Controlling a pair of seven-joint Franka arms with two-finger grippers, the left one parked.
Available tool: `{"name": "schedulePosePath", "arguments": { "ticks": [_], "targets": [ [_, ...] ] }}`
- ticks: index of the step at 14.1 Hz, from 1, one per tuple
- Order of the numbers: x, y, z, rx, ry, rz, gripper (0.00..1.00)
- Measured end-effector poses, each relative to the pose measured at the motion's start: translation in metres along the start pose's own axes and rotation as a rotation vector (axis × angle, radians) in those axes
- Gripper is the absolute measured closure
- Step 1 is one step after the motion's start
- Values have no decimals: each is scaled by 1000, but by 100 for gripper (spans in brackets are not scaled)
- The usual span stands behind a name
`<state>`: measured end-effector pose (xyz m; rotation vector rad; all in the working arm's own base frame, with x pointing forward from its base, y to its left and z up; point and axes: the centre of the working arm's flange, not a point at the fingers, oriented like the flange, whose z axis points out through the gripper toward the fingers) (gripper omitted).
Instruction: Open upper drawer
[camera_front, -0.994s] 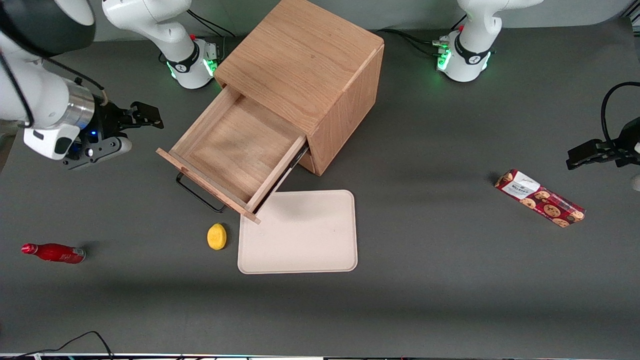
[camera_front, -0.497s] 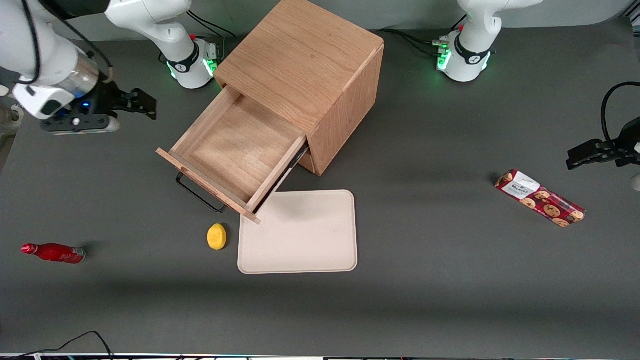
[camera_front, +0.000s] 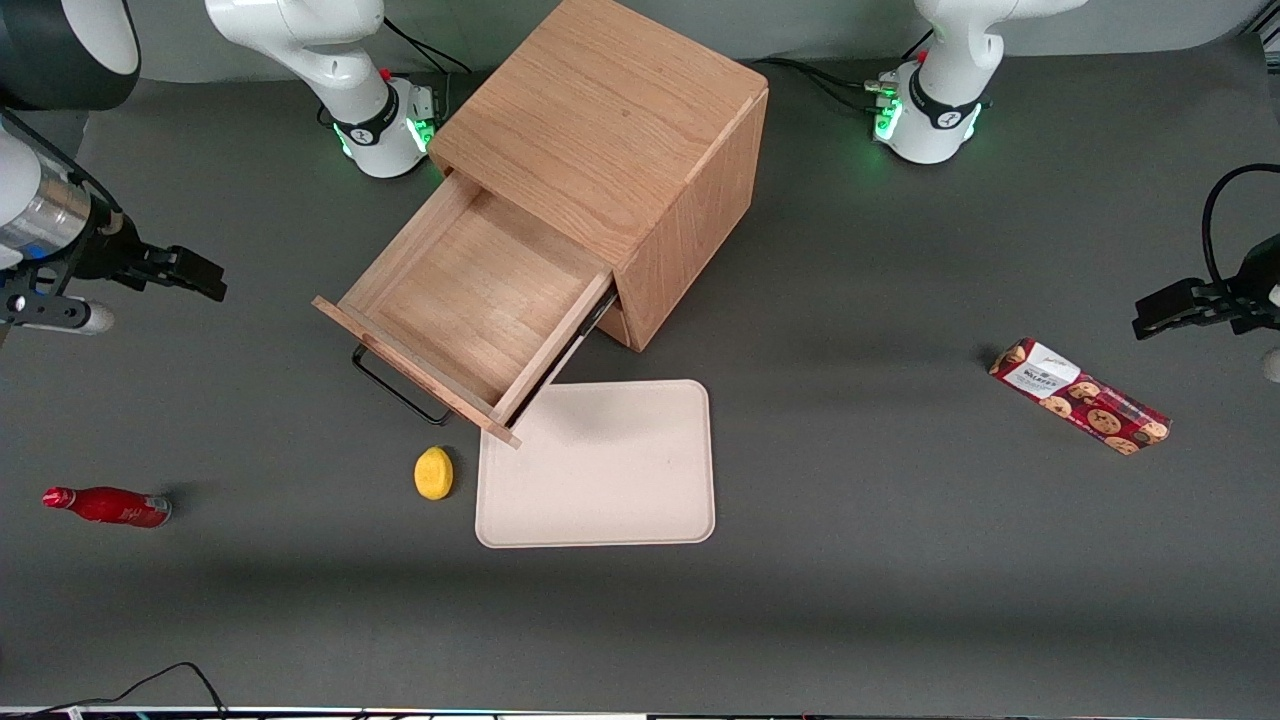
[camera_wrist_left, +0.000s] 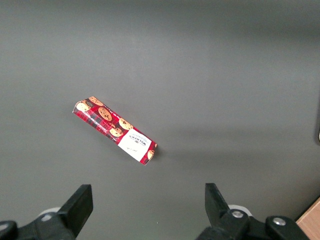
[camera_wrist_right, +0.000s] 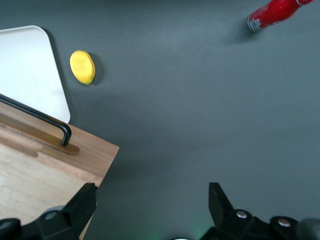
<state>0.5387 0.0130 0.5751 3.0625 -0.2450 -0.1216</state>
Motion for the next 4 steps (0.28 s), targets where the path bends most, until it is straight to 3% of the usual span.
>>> {"name": "schedulePosePath", "arguments": {
  "ticks": [4],
  "targets": [
    [3,1,-10,5,22,4,0]
  ]
}}
